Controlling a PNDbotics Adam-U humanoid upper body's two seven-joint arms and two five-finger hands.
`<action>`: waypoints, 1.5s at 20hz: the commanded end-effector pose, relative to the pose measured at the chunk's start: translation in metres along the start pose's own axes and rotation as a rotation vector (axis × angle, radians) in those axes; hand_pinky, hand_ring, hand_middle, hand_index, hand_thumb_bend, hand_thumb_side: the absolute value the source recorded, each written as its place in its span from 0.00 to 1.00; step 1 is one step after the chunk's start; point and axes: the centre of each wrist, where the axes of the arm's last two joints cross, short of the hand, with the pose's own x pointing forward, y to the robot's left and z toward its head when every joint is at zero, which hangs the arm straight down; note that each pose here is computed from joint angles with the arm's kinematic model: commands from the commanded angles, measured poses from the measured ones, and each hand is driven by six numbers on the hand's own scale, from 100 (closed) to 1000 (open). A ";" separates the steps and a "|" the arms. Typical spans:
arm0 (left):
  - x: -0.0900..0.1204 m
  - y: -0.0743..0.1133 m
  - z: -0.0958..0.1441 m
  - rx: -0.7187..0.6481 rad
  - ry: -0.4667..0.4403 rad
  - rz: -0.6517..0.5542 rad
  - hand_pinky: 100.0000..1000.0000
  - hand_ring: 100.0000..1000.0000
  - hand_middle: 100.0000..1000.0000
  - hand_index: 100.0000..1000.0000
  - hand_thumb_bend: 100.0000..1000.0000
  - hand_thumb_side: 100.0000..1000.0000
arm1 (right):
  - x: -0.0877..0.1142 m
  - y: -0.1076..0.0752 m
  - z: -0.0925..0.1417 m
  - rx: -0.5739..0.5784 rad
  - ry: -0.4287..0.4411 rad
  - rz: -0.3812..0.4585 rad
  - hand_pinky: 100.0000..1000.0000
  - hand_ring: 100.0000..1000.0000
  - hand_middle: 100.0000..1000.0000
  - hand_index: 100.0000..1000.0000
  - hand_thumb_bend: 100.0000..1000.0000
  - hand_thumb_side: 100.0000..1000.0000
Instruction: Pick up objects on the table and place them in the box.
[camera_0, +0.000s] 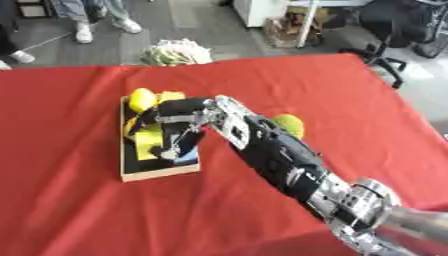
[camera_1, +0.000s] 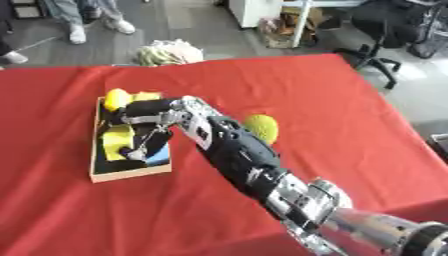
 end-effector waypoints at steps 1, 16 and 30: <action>0.008 0.002 -0.003 -0.016 -0.020 -0.021 0.62 0.47 0.50 0.79 0.00 0.87 | 0.000 -0.012 0.000 0.204 -0.164 0.161 0.68 0.75 0.83 0.91 0.00 0.21; 0.008 0.002 -0.003 -0.014 -0.022 -0.019 0.62 0.47 0.50 0.79 0.00 0.87 | -0.001 -0.026 0.008 0.209 -0.119 0.255 0.95 0.99 0.99 1.00 0.00 0.42; 0.008 0.003 0.000 0.002 -0.021 -0.020 0.62 0.47 0.50 0.79 0.00 0.86 | 0.003 -0.075 0.048 -0.071 -0.189 0.245 0.93 0.95 1.00 1.00 0.00 0.14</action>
